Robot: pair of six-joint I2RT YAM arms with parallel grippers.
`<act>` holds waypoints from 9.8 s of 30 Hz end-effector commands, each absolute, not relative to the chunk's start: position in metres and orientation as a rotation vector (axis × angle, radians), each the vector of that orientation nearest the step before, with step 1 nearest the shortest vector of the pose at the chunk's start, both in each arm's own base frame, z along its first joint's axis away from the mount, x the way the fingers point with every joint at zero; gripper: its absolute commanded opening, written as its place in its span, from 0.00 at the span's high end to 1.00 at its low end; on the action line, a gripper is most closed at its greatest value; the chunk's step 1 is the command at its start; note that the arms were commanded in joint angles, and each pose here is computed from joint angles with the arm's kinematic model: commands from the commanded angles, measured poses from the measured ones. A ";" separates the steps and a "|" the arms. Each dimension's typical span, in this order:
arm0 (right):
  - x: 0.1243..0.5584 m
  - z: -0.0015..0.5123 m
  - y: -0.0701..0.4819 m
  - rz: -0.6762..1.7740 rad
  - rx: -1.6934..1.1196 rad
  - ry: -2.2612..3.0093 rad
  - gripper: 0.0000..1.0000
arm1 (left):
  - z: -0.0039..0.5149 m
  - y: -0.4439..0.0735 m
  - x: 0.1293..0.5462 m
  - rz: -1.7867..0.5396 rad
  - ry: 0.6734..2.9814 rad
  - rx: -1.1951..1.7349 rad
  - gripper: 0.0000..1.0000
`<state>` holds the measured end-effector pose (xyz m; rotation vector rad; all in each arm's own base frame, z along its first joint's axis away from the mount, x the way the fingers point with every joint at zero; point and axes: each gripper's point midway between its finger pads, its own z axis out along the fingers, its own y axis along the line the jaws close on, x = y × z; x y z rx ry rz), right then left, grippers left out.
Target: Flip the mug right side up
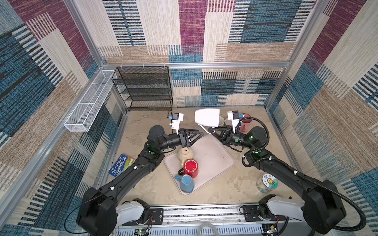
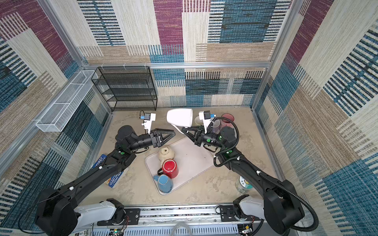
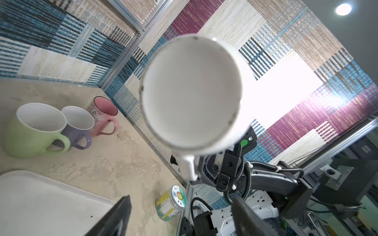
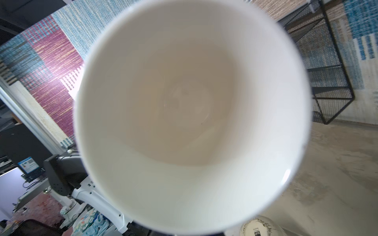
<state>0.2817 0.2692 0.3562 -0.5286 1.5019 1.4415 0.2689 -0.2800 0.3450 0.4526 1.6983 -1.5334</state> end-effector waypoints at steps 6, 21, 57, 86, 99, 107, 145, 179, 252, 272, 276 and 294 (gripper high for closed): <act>0.320 0.321 0.263 1.208 -0.423 1.772 1.00 | 0.319 -0.223 0.267 -1.031 1.896 0.355 0.10; 0.384 0.260 0.261 0.819 -0.375 2.131 1.00 | 0.263 -0.153 0.262 -0.488 2.272 0.275 0.00; 0.477 0.159 0.255 0.232 -0.382 2.476 1.00 | 0.223 -0.098 0.280 -0.327 2.513 -0.091 0.00; 0.482 0.103 0.245 0.043 -0.490 2.620 1.00 | 0.206 -0.108 0.278 -0.428 2.578 0.015 0.00; 0.475 0.090 0.242 0.032 -0.514 2.652 0.93 | 0.205 -0.110 0.278 -0.449 2.581 0.027 0.04; 0.476 0.098 0.242 0.034 -0.507 2.640 0.68 | 0.205 -0.109 0.278 -0.438 2.578 0.026 0.03; 0.369 0.276 0.219 0.517 -0.309 1.934 0.27 | 0.203 -0.187 0.229 -0.317 2.600 0.581 0.37; 0.301 0.259 0.198 0.697 -0.278 1.819 0.10 | 0.131 -0.213 0.201 -0.363 2.865 0.717 0.81; 0.298 0.239 0.144 0.563 0.083 1.922 0.11 | 0.099 -0.315 0.261 -0.005 2.731 0.640 0.45; 0.298 0.232 0.140 0.548 0.076 1.936 0.11 | 0.074 -0.325 0.274 0.072 2.743 0.638 0.66; 0.299 0.232 0.141 0.549 0.075 1.935 0.11 | 0.072 -0.325 0.276 0.085 2.742 0.634 0.69; 0.300 0.228 0.142 0.551 0.063 1.940 0.11 | 0.064 -0.327 0.278 0.084 2.760 0.634 0.70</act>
